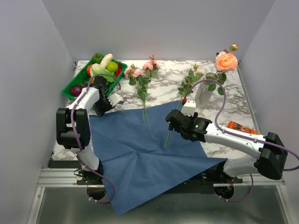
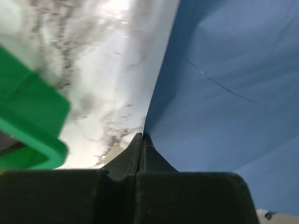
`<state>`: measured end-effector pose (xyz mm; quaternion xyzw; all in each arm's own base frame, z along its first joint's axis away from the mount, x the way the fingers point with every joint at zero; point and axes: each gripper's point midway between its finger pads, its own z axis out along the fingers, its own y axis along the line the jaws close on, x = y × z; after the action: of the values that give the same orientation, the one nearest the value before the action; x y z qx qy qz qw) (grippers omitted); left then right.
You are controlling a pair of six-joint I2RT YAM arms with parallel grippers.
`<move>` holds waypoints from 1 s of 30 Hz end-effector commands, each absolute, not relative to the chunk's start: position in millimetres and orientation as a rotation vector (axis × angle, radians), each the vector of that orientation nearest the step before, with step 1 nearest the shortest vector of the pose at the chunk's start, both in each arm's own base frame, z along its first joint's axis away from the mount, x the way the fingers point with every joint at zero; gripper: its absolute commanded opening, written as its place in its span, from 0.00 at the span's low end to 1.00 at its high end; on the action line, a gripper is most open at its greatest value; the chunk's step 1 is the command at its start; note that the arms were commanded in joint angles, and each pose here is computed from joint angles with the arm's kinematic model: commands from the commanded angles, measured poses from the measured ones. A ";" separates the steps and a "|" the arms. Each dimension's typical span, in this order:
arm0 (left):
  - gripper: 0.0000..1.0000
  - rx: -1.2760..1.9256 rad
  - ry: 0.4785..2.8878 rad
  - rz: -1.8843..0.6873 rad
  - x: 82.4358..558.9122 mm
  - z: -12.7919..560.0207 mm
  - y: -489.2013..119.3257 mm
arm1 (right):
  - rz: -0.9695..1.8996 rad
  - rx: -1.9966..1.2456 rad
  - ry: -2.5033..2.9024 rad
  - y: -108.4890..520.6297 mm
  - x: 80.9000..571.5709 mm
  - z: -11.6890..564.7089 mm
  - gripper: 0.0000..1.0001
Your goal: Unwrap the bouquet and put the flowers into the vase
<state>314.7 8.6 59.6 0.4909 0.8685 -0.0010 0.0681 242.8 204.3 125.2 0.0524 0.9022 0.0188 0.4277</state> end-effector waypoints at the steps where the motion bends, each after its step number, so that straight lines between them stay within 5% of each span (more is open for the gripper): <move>1: 0.00 1.263 2.573 0.146 354.6 75.7 12.7 | 0.006 0.209 2.336 191.2 217.1 111.4 0.83; 5: 0.04 1.241 2.539 0.098 348.5 83.3 3.7 | 0.061 0.265 2.291 182.1 205.0 110.8 0.82; 6: 0.17 1.260 2.551 0.074 340.3 82.2 2.7 | 0.086 0.270 2.278 180.8 203.7 115.6 0.82; 11: 0.44 1.290 2.528 0.037 318.4 99.4 -0.6 | 0.154 0.175 2.274 185.8 199.1 138.7 0.82; 12: 0.62 1.296 2.524 0.030 313.7 103.1 -0.8 | 0.176 0.164 2.279 188.7 197.7 142.5 0.83; 14: 0.74 1.301 2.486 0.039 310.5 116.5 -2.0 | 0.229 0.128 2.270 195.0 197.3 159.5 0.85; 22: 0.74 1.409 2.371 -0.149 279.1 153.3 -36.0 | 0.524 0.027 2.250 196.0 163.1 163.7 0.85; 26: 0.73 1.559 2.303 -0.142 261.4 141.2 -60.8 | 0.373 0.075 2.207 202.8 192.2 173.4 0.88; 30: 0.72 1.568 2.288 -0.193 253.8 139.6 -76.2 | 0.143 0.136 2.276 222.4 234.5 160.3 0.77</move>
<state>269.9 -63.3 142.8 0.5496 0.8135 -0.0353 0.1869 198.0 210.4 162.0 0.0273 0.9058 0.1153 0.4069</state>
